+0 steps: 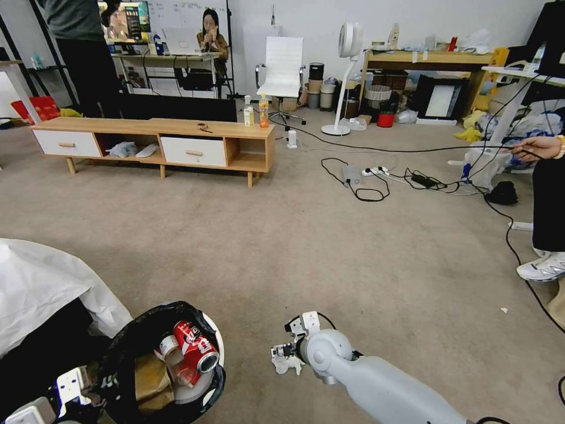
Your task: Pick up the trash bin and place the garbage on the floor into it.
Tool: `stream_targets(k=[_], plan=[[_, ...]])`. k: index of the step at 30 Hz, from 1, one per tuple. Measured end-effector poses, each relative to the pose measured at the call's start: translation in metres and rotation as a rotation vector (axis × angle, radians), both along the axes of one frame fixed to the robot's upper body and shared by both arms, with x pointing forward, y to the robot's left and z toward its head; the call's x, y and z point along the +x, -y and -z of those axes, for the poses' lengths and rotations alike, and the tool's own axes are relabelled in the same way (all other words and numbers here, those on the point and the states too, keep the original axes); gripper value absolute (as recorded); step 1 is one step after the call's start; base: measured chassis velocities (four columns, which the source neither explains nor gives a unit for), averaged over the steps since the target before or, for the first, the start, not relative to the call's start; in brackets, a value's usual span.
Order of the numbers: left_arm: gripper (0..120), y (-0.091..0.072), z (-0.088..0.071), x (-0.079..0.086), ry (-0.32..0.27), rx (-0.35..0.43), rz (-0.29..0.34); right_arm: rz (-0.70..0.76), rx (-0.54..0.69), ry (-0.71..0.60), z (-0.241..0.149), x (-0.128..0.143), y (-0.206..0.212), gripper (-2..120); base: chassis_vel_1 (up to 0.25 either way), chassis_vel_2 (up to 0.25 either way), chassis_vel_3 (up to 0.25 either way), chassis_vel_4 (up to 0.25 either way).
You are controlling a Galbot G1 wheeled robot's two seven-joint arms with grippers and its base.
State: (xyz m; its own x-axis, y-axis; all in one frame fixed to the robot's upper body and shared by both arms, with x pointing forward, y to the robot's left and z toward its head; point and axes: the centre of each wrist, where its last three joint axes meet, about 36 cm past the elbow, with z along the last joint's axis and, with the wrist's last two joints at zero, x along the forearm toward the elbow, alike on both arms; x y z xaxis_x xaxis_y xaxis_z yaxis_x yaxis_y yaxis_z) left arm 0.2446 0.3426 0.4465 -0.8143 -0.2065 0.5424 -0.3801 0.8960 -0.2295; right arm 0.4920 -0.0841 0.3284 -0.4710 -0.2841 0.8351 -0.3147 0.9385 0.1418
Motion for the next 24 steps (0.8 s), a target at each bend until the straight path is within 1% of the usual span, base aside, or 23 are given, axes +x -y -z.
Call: stream_targets(k=[9, 24], plan=[[2, 0.001, 0.0, -0.001, 0.001, -0.001, -0.003, -0.006, -0.016, 0.014, 0.018, 0.007, -0.004, 100, 0.0, 0.0, 0.0, 0.0], [2, 0.003, 0.001, -0.002, 0.0, 0.002, -0.001, 0.002, -0.038, 0.011, 0.038, 0.011, -0.004, 99, 0.0, 0.0, 0.0, 0.0]])
